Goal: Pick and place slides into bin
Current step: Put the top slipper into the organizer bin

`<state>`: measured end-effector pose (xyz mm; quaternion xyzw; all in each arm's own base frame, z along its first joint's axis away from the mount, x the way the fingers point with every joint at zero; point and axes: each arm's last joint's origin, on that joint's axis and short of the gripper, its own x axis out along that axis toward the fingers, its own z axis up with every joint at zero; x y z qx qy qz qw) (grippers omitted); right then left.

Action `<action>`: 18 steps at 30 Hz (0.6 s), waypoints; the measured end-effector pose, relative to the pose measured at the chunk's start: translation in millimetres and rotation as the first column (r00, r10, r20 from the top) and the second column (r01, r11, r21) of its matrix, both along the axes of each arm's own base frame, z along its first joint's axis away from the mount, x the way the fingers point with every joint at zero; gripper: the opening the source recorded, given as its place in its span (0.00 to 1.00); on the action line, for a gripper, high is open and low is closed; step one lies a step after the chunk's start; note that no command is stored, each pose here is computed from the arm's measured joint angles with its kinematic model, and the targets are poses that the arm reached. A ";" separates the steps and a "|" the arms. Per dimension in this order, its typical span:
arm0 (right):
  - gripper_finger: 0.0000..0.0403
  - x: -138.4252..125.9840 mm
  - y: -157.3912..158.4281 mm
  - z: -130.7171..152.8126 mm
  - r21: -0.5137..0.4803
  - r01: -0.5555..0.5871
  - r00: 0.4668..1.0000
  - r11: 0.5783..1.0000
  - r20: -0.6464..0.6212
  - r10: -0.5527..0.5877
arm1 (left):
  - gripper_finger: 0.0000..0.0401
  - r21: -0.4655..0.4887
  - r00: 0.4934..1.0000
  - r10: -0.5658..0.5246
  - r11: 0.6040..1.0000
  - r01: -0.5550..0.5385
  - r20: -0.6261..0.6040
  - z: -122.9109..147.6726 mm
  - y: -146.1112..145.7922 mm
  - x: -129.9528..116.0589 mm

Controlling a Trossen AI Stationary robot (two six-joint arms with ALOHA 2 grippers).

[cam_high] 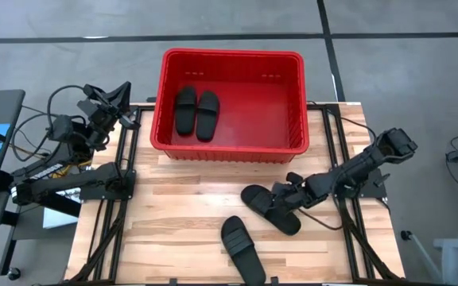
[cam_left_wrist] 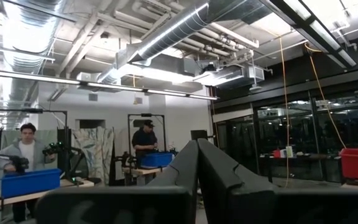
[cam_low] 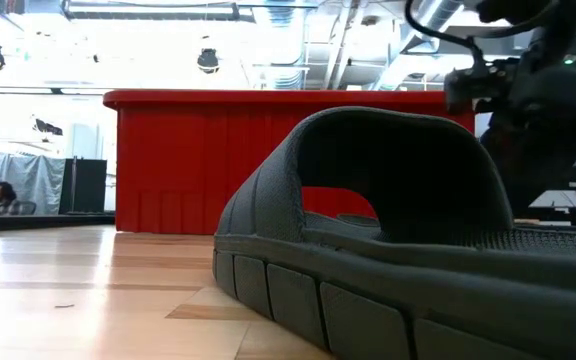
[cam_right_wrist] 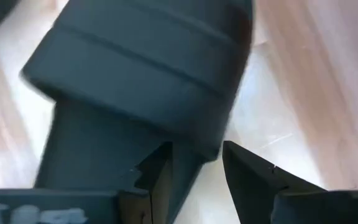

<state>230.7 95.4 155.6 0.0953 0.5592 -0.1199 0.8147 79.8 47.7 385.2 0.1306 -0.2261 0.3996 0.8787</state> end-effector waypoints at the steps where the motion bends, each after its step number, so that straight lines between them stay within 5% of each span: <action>1: 0.34 0.8 -1.7 0.1 -0.008 0.005 1.000 1.000 0.004 -0.005 | 0.00 -0.001 1.000 0.000 1.000 0.000 -0.002 -0.2 0.1 0.1; 12: 0.31 8.7 -17.4 1.2 -0.040 0.047 0.998 0.998 0.034 -0.046 | 0.00 -0.001 1.000 -0.003 1.000 0.003 -0.004 -0.4 0.0 0.3; 18: 0.04 16.9 -24.7 2.9 0.024 0.068 0.995 0.997 0.074 -0.070 | 0.00 -0.002 1.000 -0.004 1.000 0.004 -0.005 -0.5 0.1 0.3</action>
